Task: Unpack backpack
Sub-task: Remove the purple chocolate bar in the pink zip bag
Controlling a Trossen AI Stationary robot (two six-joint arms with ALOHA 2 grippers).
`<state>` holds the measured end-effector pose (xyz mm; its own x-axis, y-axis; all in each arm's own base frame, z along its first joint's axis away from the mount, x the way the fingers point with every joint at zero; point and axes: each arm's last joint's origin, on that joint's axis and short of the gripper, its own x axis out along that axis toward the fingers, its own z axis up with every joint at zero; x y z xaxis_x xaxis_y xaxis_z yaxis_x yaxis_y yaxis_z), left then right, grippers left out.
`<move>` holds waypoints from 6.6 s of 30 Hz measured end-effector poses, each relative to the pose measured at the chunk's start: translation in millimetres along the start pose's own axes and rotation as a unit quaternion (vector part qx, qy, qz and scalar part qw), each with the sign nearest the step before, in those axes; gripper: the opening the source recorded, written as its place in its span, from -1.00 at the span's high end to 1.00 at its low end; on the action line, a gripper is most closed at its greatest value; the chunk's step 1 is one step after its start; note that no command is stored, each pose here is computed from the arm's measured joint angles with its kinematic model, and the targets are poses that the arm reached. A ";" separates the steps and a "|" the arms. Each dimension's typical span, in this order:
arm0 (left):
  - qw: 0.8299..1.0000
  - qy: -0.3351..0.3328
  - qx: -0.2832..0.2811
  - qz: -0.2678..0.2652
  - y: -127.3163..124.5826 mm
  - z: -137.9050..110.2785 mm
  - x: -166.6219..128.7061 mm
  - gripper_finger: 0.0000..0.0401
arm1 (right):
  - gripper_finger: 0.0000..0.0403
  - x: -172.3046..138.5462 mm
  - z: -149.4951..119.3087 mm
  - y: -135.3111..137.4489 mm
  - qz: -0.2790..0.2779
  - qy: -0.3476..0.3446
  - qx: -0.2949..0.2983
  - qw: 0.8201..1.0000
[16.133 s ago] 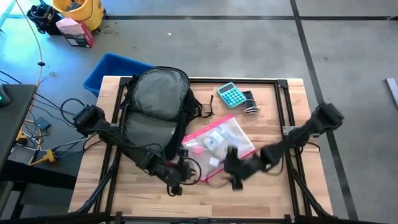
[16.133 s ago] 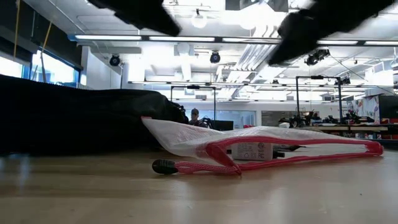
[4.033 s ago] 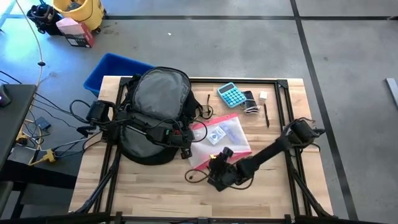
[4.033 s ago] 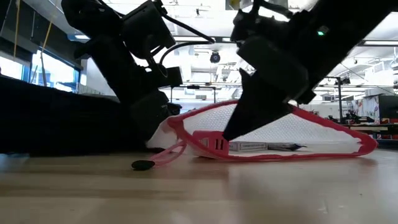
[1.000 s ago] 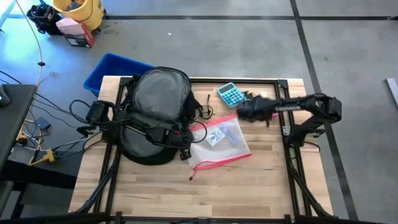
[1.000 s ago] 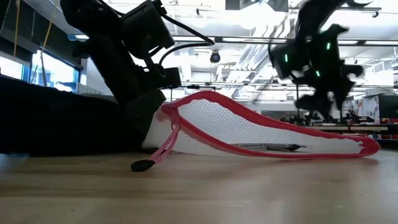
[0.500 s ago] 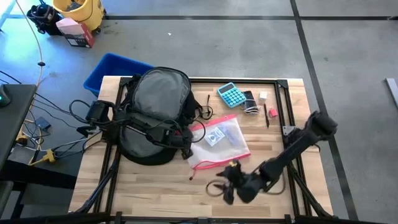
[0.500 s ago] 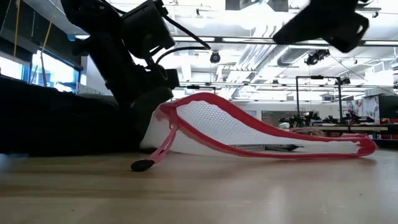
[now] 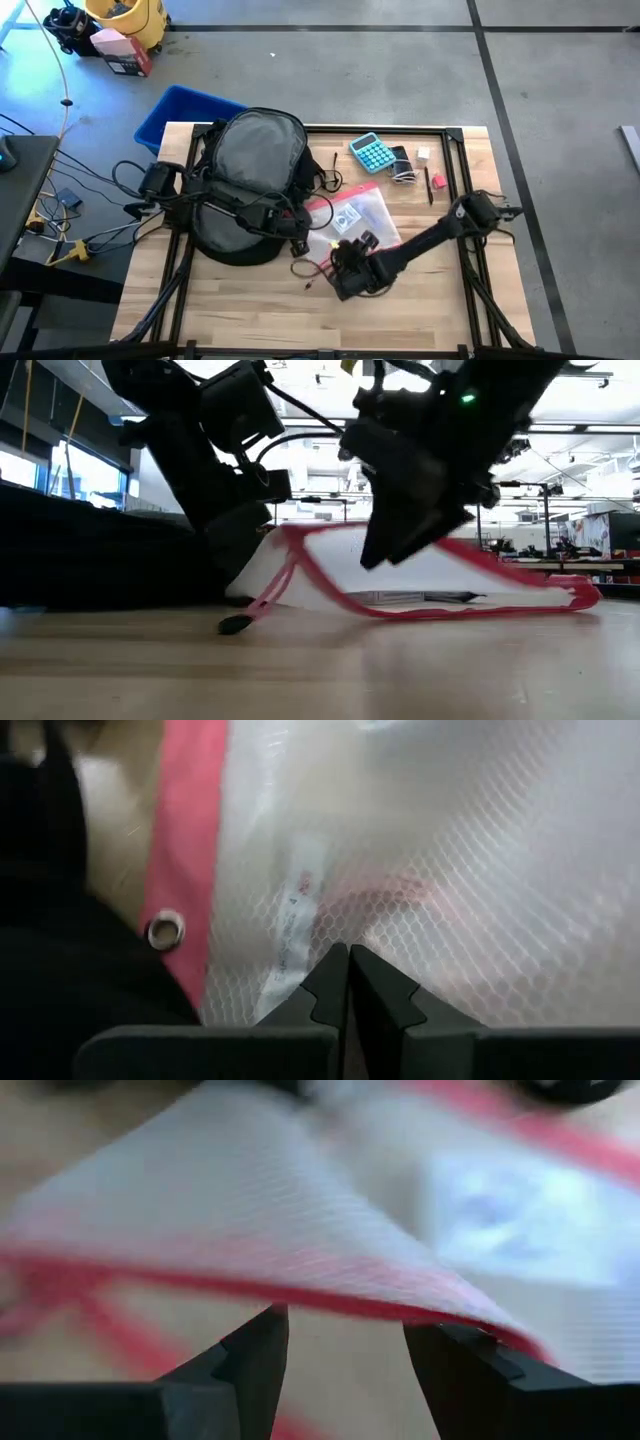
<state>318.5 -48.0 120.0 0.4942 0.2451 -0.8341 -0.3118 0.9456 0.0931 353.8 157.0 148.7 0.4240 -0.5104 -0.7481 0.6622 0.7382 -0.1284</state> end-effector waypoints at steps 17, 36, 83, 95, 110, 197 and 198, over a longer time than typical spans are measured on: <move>0.980 -0.132 0.096 0.115 -31.5 11.2 -45.8 1.00 | 0.13 -13.9 -5.8 2.9 -0.011 -0.009 0.028 1.000; 0.991 -0.081 0.041 0.095 5.6 20.5 -20.2 1.00 | -0.30 45.7 -2.3 -34.8 -0.041 0.062 0.035 0.997; 0.943 -0.205 0.253 -0.067 -75.8 21.1 -46.7 0.72 | -0.28 1.5 0.5 -49.6 -0.212 -0.069 -0.055 0.973; 0.925 -0.245 0.291 0.004 -81.2 24.2 -31.0 0.02 | -0.28 -7.1 14.2 -39.0 -0.194 -0.099 -0.039 0.975; 0.907 -0.235 0.278 0.211 -80.0 31.0 0.9 -0.05 | -0.28 -6.6 14.7 -36.7 -0.186 -0.092 -0.042 0.977; 0.940 -0.193 0.273 0.062 -77.0 26.9 -56.0 1.00 | 0.65 124.4 32.4 -152.4 -0.037 0.043 -0.009 0.998; 0.941 -0.190 0.272 0.070 -76.1 26.6 -55.7 1.00 | 0.76 121.0 31.7 -151.0 -0.032 0.047 -0.013 0.998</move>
<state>336.3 -127.9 173.8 0.7661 0.3371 -0.5472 0.0141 0.8424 0.5387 324.7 -30.2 98.3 0.3204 -0.5148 -0.7952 0.6693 0.7171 -0.1945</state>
